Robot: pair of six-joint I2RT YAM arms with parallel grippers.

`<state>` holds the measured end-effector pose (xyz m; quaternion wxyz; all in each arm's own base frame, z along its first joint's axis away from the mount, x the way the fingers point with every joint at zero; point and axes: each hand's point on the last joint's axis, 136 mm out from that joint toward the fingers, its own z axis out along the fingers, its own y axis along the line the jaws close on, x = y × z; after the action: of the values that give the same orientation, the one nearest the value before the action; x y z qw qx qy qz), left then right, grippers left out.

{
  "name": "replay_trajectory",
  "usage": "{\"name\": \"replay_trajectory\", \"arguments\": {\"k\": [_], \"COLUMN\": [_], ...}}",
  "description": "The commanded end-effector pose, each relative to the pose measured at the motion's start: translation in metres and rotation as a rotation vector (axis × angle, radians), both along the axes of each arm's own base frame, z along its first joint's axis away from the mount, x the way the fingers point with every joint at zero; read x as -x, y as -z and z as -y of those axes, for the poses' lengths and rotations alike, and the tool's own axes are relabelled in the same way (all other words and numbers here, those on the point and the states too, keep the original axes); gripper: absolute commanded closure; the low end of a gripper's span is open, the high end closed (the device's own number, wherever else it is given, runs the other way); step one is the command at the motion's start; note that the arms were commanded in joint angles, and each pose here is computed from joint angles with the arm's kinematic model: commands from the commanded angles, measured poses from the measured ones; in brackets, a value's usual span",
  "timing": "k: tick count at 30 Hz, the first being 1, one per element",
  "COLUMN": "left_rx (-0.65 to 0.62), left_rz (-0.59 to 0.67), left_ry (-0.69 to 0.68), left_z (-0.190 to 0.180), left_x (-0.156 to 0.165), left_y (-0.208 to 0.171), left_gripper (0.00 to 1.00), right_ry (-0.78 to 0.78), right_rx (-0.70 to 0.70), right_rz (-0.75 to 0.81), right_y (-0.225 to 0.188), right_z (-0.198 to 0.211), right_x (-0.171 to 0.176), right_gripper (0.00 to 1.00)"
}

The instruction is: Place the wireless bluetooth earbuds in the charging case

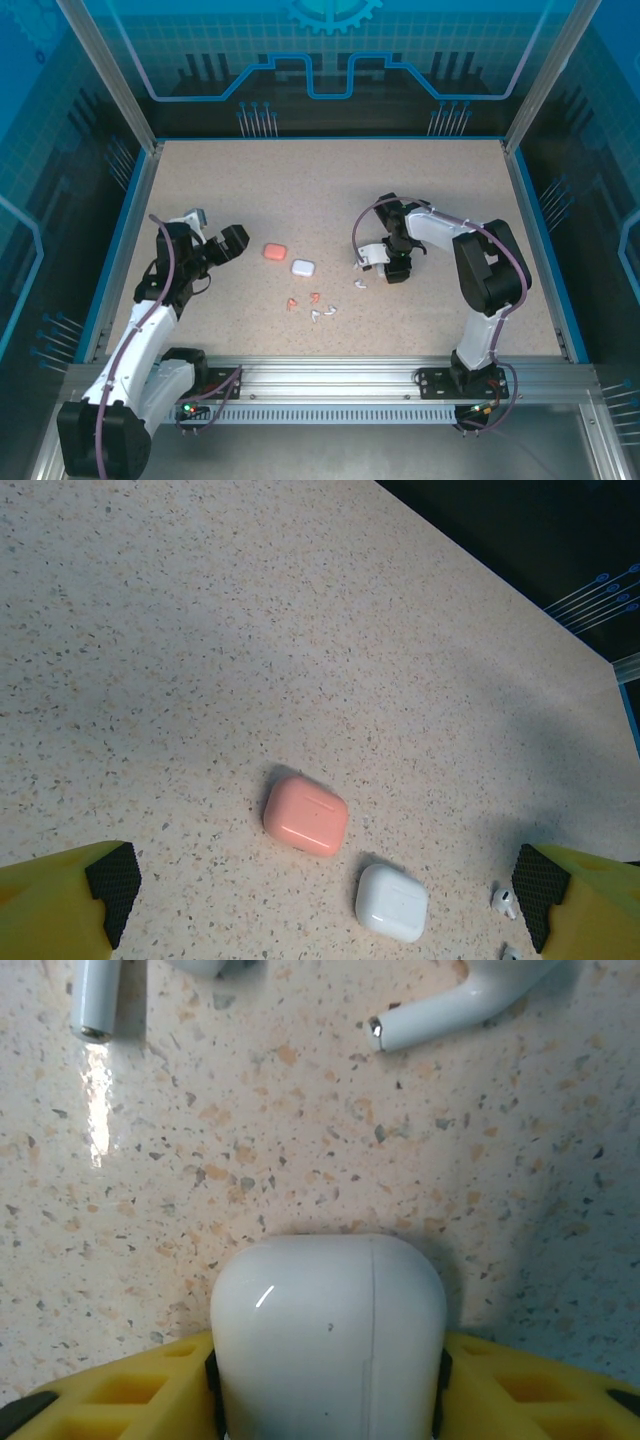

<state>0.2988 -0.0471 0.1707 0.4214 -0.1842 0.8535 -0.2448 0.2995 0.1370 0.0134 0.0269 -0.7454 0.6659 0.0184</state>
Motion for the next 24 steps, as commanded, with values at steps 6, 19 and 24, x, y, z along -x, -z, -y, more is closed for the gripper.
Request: {"name": "replay_trajectory", "arguments": {"k": [6,19,24], "left_rx": [-0.035,0.087,0.198], "left_rz": [0.059,0.115,0.133], "left_ry": [0.022,0.14,0.257], "left_z": [0.001,0.028,0.057], "left_x": [0.002,0.004,0.002], "left_y": [-0.023,-0.044,-0.056], "left_gripper": [0.01,0.01,0.02], "right_ry": [0.06,0.175,0.23], "right_rx": [-0.081,-0.284,-0.461], "right_rz": [0.072,0.15,0.238], "right_y": [-0.014,-0.07,-0.114], "right_z": [-0.004,-0.026,-0.045], "right_x": [-0.014,-0.016,-0.014], "right_gripper": [0.52,0.54,0.54]}}
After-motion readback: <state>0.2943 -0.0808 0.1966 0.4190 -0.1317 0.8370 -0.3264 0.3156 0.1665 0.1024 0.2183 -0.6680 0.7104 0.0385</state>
